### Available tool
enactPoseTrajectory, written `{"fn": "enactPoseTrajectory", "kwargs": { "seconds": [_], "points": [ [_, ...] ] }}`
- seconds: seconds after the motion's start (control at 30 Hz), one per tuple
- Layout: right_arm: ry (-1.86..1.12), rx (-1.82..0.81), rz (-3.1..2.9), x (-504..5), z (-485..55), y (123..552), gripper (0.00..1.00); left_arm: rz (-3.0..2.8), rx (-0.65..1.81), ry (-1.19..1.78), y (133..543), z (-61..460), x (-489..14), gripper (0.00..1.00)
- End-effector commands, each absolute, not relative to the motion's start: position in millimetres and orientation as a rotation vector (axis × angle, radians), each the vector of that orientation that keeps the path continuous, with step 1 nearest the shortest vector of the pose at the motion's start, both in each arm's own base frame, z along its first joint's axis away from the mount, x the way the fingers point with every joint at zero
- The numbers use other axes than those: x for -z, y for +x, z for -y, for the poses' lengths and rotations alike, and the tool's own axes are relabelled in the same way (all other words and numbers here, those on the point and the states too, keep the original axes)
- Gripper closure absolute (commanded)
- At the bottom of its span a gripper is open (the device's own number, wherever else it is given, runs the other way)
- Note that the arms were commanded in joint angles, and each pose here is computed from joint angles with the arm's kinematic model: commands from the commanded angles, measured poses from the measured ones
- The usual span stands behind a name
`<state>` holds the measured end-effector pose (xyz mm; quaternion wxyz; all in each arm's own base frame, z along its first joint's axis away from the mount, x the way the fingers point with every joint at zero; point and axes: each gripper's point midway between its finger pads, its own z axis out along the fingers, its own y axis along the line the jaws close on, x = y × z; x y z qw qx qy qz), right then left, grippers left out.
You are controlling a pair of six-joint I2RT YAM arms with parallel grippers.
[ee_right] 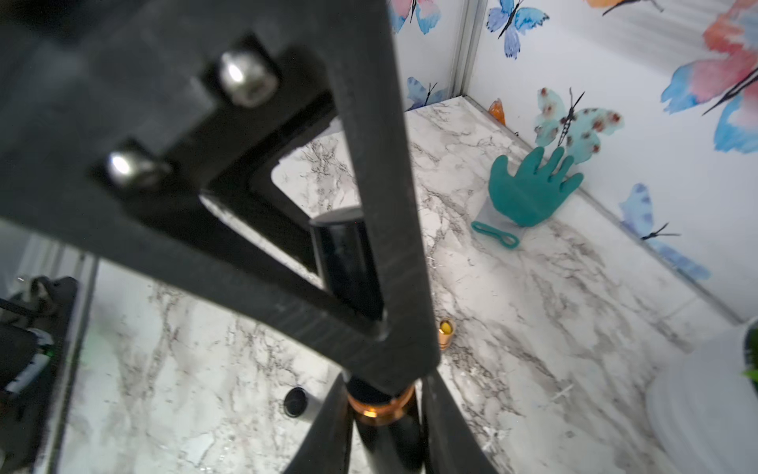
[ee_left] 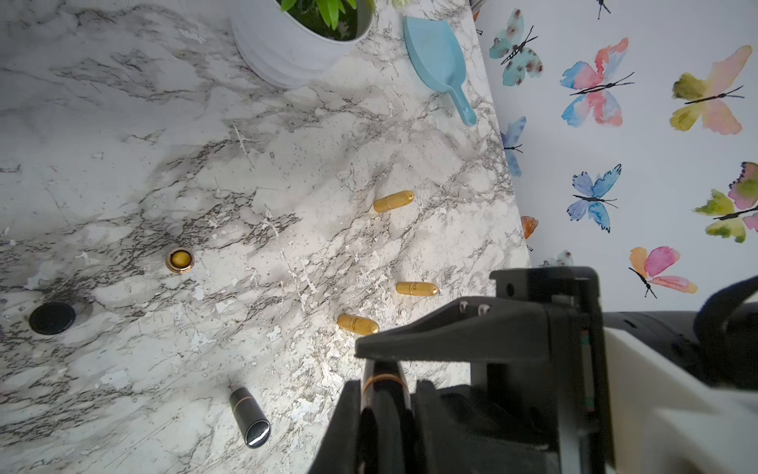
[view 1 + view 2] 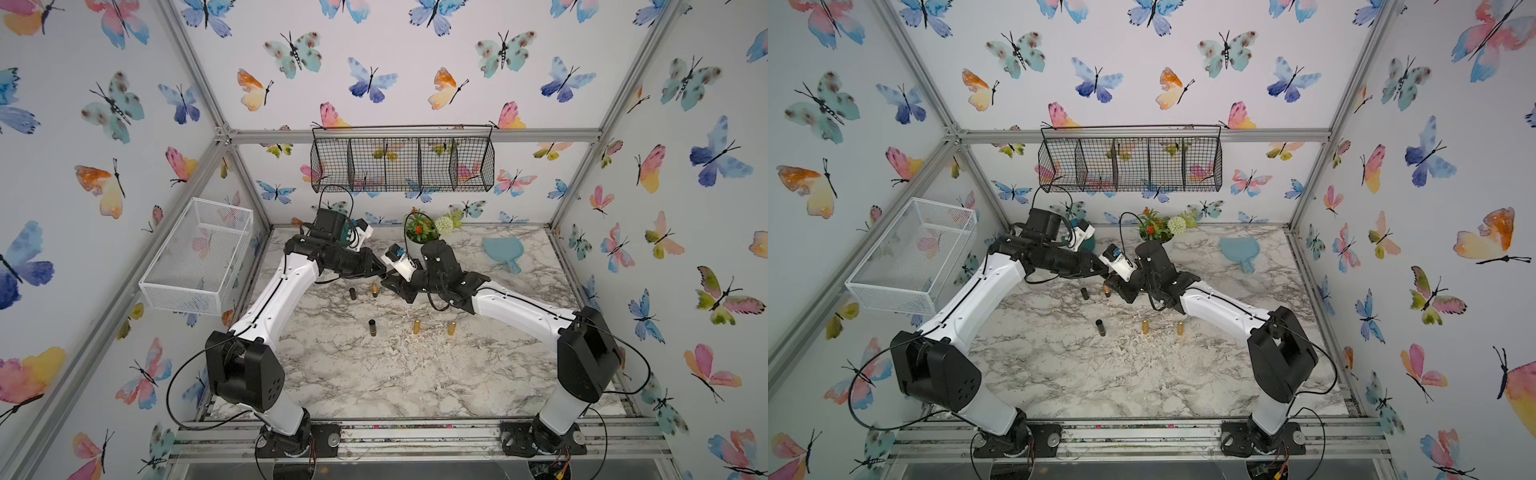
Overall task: Open the lipstick cap
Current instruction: Open the cover of the lipstick.
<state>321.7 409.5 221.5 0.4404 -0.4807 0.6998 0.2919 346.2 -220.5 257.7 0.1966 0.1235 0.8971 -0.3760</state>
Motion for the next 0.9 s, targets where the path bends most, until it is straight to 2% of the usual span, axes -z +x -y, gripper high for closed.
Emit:
{"fn": "enactPoseTrajectory", "kwargs": {
  "seconds": [0.0,0.1,0.57,0.67,0.73,0.87],
  "points": [
    [-1.188,-0.690,-1.728,-229,-405,325,0.79,-2.524,1.072,0.368,339,221,-258,1.00],
    [-1.194,-0.631,-1.756,-223,-395,326,0.88,-2.524,1.055,0.355,344,218,-259,1.00],
    [-1.153,-0.404,-1.932,-178,-340,316,0.93,-2.471,0.965,0.223,384,184,-282,1.00],
    [-1.118,-0.399,-1.911,-191,-334,314,0.93,-2.501,0.905,0.218,390,187,-271,1.00],
    [-1.089,-0.398,-1.885,-207,-330,313,0.93,-2.532,0.752,0.239,398,196,-253,1.00],
    [-1.033,-0.362,-1.851,-237,-316,311,0.92,-2.555,0.571,0.303,410,236,-221,0.99]
  ]
}}
